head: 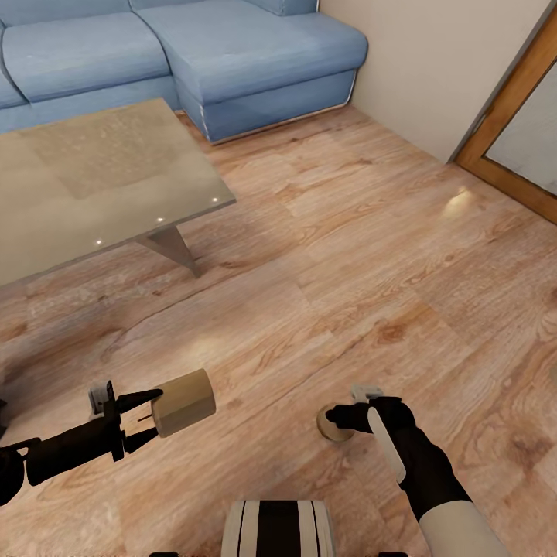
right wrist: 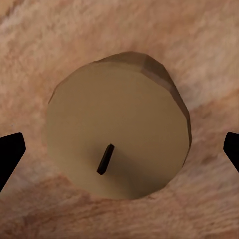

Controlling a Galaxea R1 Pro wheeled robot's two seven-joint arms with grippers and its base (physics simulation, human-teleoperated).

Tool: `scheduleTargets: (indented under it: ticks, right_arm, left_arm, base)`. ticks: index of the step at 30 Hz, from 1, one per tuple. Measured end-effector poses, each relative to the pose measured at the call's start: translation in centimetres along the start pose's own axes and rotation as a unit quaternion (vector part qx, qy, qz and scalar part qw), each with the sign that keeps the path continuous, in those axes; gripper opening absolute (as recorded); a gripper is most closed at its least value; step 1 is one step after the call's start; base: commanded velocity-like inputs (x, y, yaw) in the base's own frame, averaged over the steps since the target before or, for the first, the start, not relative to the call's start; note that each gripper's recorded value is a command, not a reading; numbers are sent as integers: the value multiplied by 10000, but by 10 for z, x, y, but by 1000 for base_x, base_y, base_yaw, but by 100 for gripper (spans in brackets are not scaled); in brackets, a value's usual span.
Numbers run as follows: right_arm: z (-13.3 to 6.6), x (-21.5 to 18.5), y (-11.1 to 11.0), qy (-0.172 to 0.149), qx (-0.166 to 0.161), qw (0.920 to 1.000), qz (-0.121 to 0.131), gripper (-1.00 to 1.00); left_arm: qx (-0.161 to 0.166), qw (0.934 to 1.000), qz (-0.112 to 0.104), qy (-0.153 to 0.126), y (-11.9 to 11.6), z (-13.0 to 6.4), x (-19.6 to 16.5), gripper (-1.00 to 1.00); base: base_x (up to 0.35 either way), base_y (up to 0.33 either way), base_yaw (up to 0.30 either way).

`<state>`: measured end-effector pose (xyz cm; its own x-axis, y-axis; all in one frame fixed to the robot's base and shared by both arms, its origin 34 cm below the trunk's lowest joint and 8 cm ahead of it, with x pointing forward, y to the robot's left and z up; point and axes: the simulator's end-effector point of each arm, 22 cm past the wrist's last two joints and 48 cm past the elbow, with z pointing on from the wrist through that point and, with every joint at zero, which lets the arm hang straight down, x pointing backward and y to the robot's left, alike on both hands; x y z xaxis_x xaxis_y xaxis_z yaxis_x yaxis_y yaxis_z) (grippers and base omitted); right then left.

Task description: Place each of the two pumpkins and all three candles from the living room inside a cabinet in the living room (use any cabinet), then make sure every cabinet is closed, and position the cauldron so it is next to a table in the living room.

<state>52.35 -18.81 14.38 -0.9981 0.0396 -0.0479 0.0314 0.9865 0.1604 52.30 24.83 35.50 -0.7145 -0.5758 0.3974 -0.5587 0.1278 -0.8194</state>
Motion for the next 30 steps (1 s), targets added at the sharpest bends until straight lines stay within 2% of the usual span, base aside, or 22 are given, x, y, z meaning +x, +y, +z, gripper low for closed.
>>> scheduleTargets:
  ticks: [14, 30]
  right_arm:
    - [4, 3, -1, 40, 5, 10000, 5, 100]
    - [3, 3, -1, 33, 5, 10000, 0, 100]
  left_arm:
    - [-17, 10000, -40, 8, 4, 1, 0, -100]
    - [-18, 10000, -39, 6, 4, 1, -1, -100]
  base:
    - [0, 0, 0]
    - [58, 0, 0]
